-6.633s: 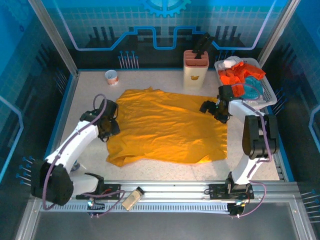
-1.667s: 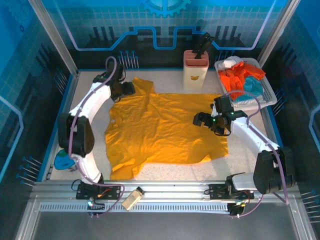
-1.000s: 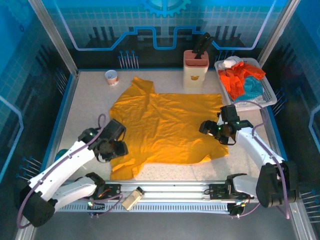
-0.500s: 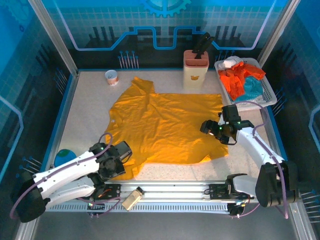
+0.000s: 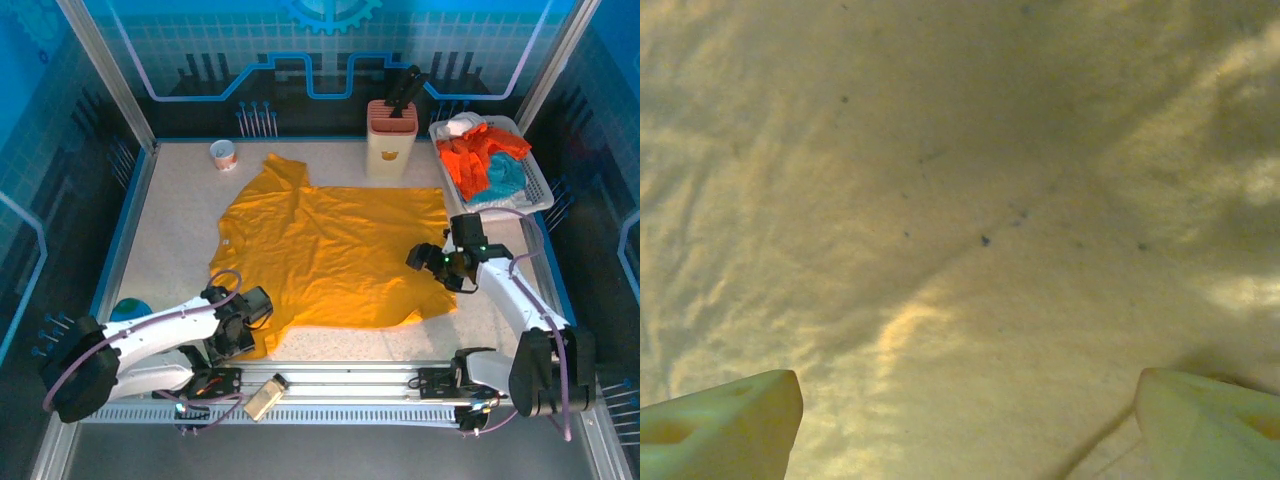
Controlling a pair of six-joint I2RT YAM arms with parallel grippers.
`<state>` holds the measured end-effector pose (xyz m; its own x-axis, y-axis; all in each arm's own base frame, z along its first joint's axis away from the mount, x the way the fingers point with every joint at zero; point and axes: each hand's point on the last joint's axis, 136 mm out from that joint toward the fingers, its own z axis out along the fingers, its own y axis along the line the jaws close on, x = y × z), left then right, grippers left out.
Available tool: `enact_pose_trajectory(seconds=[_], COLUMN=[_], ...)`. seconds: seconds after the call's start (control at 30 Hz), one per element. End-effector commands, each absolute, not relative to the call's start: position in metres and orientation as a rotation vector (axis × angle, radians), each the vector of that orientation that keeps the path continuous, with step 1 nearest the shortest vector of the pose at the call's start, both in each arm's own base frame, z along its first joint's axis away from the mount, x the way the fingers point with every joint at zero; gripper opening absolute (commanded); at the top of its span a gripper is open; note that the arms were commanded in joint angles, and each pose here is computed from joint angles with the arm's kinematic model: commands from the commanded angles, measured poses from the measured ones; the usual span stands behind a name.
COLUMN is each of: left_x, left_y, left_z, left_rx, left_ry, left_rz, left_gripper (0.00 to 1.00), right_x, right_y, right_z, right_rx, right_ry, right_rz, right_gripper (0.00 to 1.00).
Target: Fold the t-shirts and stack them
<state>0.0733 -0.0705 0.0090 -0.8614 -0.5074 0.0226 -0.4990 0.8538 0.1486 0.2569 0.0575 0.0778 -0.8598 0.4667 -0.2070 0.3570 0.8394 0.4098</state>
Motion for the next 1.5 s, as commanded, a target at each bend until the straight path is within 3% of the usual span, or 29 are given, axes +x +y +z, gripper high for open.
enact_pose_trajectory(seconds=[0.0, 0.3, 0.53, 0.73, 1.3, 1.47], left_x=[0.079, 0.096, 0.099, 0.103, 0.107, 0.109], left_y=[-0.071, -0.076, -0.074, -0.077, -0.081, -0.081], left_z=[-0.006, -0.004, -0.002, -0.002, 0.001, 0.003], left_rx=[0.830, 0.811, 0.795, 0.782, 0.753, 0.757], left_ry=[-2.988, -3.068, -3.100, -3.116, -3.136, -3.141], left_rz=[-0.219, -0.175, -0.164, -0.135, -0.110, -0.102], left_gripper=[0.50, 0.29, 0.13, 0.02, 0.00, 0.00], right_x=[0.236, 0.203, 0.204, 0.224, 0.221, 0.215], right_y=[0.044, 0.007, 0.006, 0.016, 0.023, 0.020], right_z=[0.069, 0.055, 0.040, 0.031, 0.020, 0.024], right_rx=[0.774, 0.957, 0.974, 0.919, 0.879, 0.875], right_ry=[2.758, 2.838, 2.888, 2.912, 2.966, 2.956], right_rz=[0.457, 0.109, 0.070, 0.091, 0.032, 0.020], right_gripper=[0.85, 0.79, 0.71, 0.52, 0.39, 0.29])
